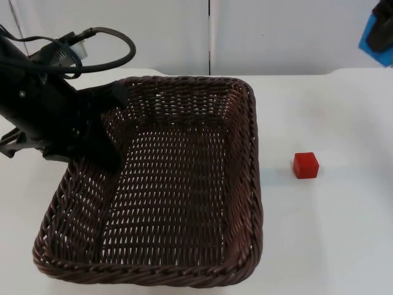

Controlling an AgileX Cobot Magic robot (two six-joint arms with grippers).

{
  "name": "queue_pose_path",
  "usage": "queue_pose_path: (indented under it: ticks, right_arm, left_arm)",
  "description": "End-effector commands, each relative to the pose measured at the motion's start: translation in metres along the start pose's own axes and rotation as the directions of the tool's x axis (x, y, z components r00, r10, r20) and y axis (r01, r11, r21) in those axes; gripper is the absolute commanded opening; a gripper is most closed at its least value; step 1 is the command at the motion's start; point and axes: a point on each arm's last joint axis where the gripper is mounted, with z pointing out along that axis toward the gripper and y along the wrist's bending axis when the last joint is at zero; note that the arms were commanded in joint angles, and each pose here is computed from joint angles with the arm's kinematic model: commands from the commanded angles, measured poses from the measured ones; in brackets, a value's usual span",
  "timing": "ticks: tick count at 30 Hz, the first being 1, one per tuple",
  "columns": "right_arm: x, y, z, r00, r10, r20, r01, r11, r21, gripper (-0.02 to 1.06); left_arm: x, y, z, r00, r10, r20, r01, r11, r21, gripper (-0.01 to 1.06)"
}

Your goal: Pick up the basket with the left hand and place the largest block into the basket with the right hand.

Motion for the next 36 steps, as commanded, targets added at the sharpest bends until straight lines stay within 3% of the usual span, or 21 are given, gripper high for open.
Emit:
queue_pose_path:
  ticks: [1,9,19,24,27,28,31,32,36]
  right_arm:
    - [-0.003,0.001,-0.010,1.000,-0.002,0.014,0.002,1.000,-0.001,0.00]
    - [-0.002,0.003,-0.014,1.000,-0.001,0.000,0.001,1.000,-0.010,0.00]
    - [-0.001,0.020,-0.014,0.999,0.009,-0.040,-0.013,0.996,-0.092,0.00]
    - [-0.007,0.050,-0.013,0.997,-0.061,-0.041,0.055,0.989,-0.140,0.00]
    - [-0.012,0.086,-0.014,0.989,-0.142,-0.026,0.135,0.973,-0.190,0.00]
    - [-0.012,0.086,-0.014,0.989,-0.142,-0.026,0.135,0.973,-0.190,0.00]
    - [-0.015,0.124,-0.016,0.974,-0.227,-0.002,0.220,0.946,-0.240,0.00]
    - [-0.015,0.124,-0.016,0.974,-0.227,-0.002,0.220,0.946,-0.240,0.00]
    - [-0.016,0.163,-0.021,0.951,-0.306,0.037,0.304,0.909,-0.284,0.00]
  left_arm:
    - [-0.002,-0.004,-0.003,1.000,-0.017,0.012,0.017,1.000,0.027,0.00]
    - [-0.002,-0.004,-0.003,1.000,-0.017,0.012,0.017,1.000,0.027,0.00]
    - [-0.002,-0.004,-0.003,1.000,-0.017,0.012,0.017,1.000,0.027,0.00]
    - [-0.002,-0.004,-0.003,1.000,-0.017,0.012,0.017,1.000,0.027,0.00]
    - [-0.002,-0.004,-0.003,1.000,-0.017,0.012,0.017,1.000,0.027,0.00]
    - [-0.002,-0.004,-0.003,1.000,-0.017,0.012,0.017,1.000,0.027,0.00]
    - [-0.002,-0.004,-0.003,1.000,-0.017,0.012,0.017,1.000,0.027,0.00]
    - [-0.002,-0.004,-0.003,1.000,-0.017,0.012,0.017,1.000,0.027,0.00]
    - [-0.002,-0.004,-0.003,1.000,-0.017,0.012,0.017,1.000,0.027,0.00]
